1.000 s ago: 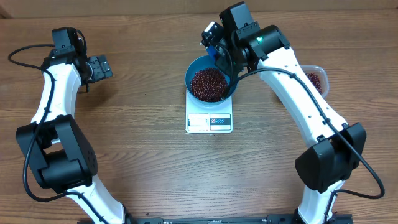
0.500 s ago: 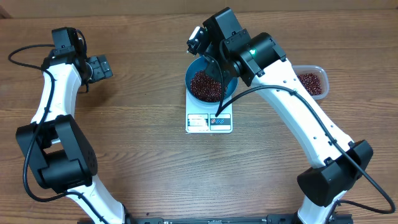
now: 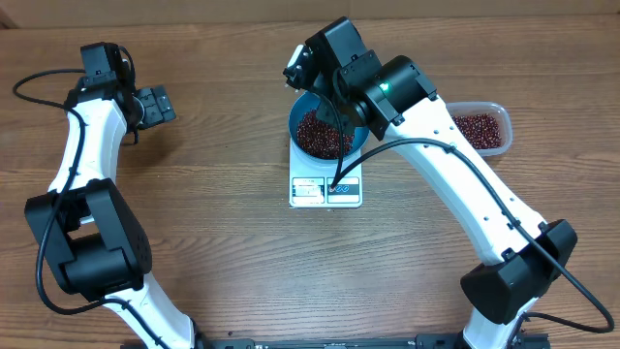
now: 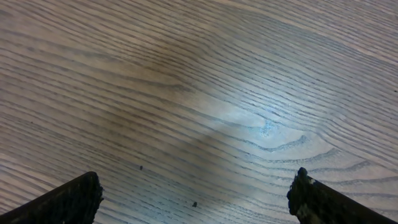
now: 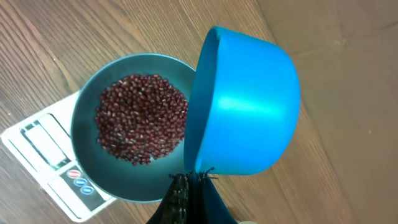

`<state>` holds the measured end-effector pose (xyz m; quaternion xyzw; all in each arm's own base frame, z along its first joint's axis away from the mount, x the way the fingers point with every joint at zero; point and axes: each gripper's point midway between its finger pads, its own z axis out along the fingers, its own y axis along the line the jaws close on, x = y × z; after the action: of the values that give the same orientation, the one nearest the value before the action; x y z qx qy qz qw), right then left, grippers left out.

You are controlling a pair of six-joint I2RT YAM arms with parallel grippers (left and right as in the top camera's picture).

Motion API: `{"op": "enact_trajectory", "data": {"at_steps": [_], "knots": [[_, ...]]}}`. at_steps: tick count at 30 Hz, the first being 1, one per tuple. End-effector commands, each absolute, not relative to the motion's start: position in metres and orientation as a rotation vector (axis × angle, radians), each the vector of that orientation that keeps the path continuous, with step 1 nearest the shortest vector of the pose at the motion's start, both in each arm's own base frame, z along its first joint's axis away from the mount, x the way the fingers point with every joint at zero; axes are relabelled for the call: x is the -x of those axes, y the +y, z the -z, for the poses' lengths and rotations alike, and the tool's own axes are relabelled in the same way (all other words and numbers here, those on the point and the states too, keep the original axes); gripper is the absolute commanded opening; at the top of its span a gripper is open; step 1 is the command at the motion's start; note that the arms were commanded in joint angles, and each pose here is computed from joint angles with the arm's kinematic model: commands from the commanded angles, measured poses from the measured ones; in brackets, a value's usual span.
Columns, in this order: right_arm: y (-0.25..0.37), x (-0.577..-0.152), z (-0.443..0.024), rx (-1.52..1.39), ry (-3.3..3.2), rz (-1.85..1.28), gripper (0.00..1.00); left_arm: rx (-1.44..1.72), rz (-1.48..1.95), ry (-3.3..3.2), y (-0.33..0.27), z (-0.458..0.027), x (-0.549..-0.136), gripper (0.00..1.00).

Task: Scoop item into bowl and weigh 150g on scale
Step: 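Move the empty scoop back to the bean tub with the right gripper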

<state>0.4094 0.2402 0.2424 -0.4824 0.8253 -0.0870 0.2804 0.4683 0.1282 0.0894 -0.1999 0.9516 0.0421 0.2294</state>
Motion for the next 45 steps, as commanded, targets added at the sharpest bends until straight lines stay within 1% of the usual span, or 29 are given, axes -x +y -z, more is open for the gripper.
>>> {"op": "enact_trajectory", "data": {"at_steps": [1,5,7,9,13,16,19,21,25,28,29,30,31,32,33,34,35,36,39,45], "knots": [[0.232,-0.414,-0.264,1.086,2.266,0.071,0.04,0.543,-0.133,2.607,0.13,-0.093,-0.471,1.0],[0.212,-0.422,-0.262,0.838,2.394,-0.124,0.04,0.542,-0.134,2.607,0.13,-0.093,-0.471,1.0],[0.17,-0.43,-0.255,0.615,2.511,-0.127,0.04,0.542,-0.134,2.607,0.13,-0.093,-0.471,1.0],[0.126,-0.429,-0.246,0.439,2.618,-0.111,0.04,0.542,-0.134,2.607,0.13,-0.093,-0.471,1.0],[0.056,-0.409,-0.228,0.246,2.8,-0.07,0.04,0.542,-0.134,2.607,0.13,-0.093,-0.471,1.0],[0.029,-0.399,-0.219,0.158,2.866,-0.056,0.04,0.542,-0.134,2.607,0.13,-0.093,-0.471,1.0],[0.017,-0.399,-0.208,0.119,2.886,-0.042,0.04,0.542,-0.134,2.607,0.13,-0.093,-0.471,1.0],[0.004,-0.392,-0.193,0.102,2.935,0.05,0.04,0.543,-0.133,2.607,0.13,-0.093,-0.471,1.0],[-0.008,-0.382,-0.164,0.116,3.002,0.154,0.04,0.543,-0.133,2.607,0.13,-0.093,-0.471,0.99],[-0.009,-0.381,-0.15,0.116,3.012,0.159,0.04,0.542,-0.134,2.607,0.13,-0.093,-0.471,0.99],[-0.009,-0.38,-0.145,0.116,3.017,0.16,0.05,0.543,-0.133,2.607,0.13,-0.093,-0.471,1.0],[-0.009,-0.379,-0.142,0.117,3.025,0.159,0.1,0.542,-0.134,2.607,0.13,-0.093,-0.471,1.0],[-0.01,-0.376,-0.138,0.116,3.036,0.16,0.22,0.542,-0.134,2.607,0.13,-0.093,-0.471,0.99],[-0.011,-0.375,-0.136,0.112,3.043,0.159,0.28,0.542,-0.134,2.607,0.13,-0.093,-0.471,1.0],[-0.013,-0.372,-0.133,0.103,3.053,0.159,0.42,0.542,-0.134,2.607,0.13,-0.093,-0.471,1.0],[-0.014,-0.372,-0.133,0.099,3.055,0.156,0.49,0.543,-0.133,2.607,0.13,-0.093,-0.471,0.99],[-0.014,-0.372,-0.133,0.09,3.055,0.138,0.58,0.542,-0.134,2.607,0.13,-0.093,-0.471,1.0],[-0.01,-0.372,-0.132,0.081,3.057,0.085,0.62,0.542,-0.134,2.607,0.13,-0.093,-0.471,1.0],[0.008,-0.368,-0.132,0.082,3.068,-0.085,0.61,0.542,-0.134,2.607,0.13,-0.093,-0.471,1.0],[0.009,-0.338,-0.132,-0.005,3.192,-0.096,0.61,0.542,-0.134,2.607,0.13,-0.093,-0.471,1.0]]}}
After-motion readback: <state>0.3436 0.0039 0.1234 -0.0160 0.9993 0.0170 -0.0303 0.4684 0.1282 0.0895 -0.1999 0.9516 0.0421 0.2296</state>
